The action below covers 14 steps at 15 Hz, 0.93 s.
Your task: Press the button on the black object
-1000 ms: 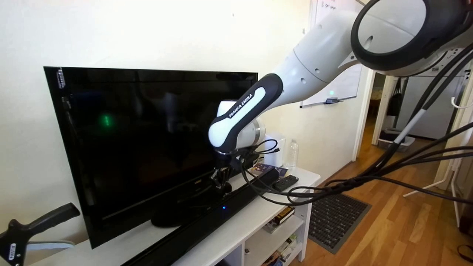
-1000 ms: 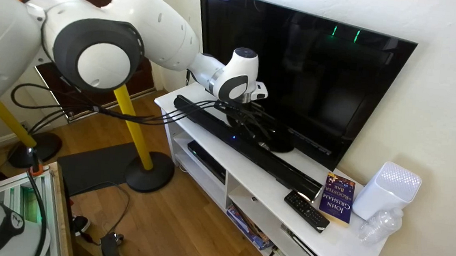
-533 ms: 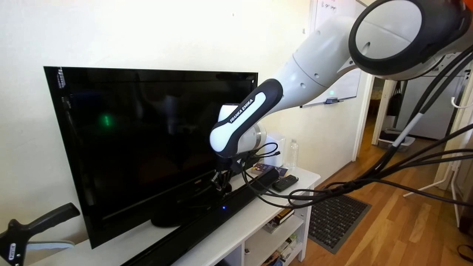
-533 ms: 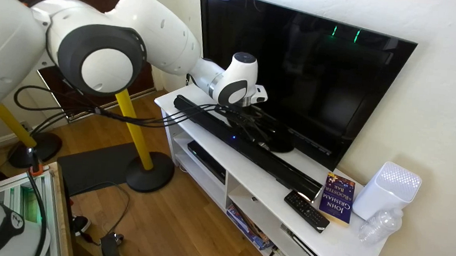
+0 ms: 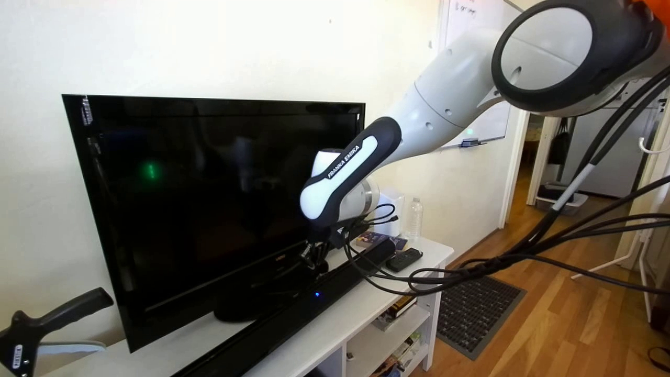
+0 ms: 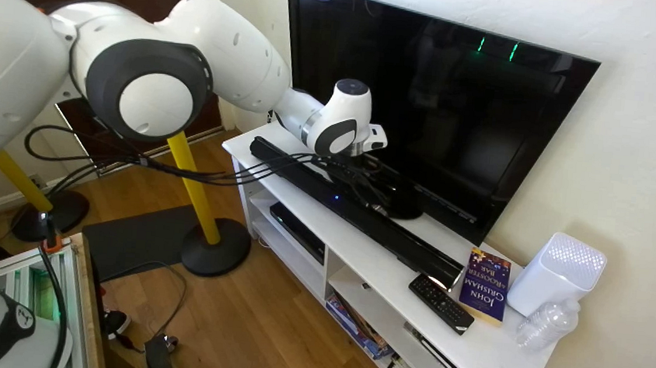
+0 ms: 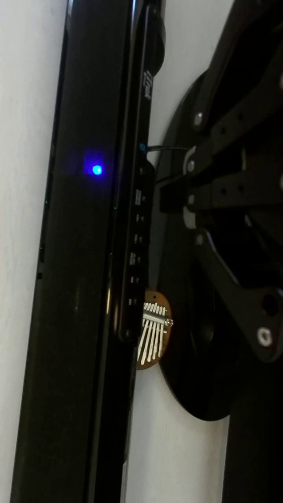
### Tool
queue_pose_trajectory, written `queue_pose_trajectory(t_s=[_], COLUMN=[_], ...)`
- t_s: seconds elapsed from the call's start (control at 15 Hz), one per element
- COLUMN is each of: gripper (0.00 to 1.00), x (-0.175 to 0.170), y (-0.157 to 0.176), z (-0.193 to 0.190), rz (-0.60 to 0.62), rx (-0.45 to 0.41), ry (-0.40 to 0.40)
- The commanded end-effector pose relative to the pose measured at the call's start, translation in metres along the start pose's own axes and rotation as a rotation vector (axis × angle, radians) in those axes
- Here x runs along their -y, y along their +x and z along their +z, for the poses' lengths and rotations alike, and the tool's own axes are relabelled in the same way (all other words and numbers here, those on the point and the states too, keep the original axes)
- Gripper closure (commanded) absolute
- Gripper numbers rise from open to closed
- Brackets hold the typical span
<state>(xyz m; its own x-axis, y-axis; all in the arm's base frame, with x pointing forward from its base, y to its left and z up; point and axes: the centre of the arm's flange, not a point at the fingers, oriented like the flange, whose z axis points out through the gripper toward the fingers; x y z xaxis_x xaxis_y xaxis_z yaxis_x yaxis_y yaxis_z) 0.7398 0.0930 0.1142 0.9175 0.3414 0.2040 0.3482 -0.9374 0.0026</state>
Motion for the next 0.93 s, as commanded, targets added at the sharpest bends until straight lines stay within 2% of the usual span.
queue_pose_trajectory(t_s=[0.0, 0.87], gripper=[1.0, 1.0], x=[-0.005, -0.009], y=[0.005, -0.006], z=[0.005, 0.019], rz=[-0.011, -0.001], rx=[-0.013, 0.024], ry=[-0.016, 0.002])
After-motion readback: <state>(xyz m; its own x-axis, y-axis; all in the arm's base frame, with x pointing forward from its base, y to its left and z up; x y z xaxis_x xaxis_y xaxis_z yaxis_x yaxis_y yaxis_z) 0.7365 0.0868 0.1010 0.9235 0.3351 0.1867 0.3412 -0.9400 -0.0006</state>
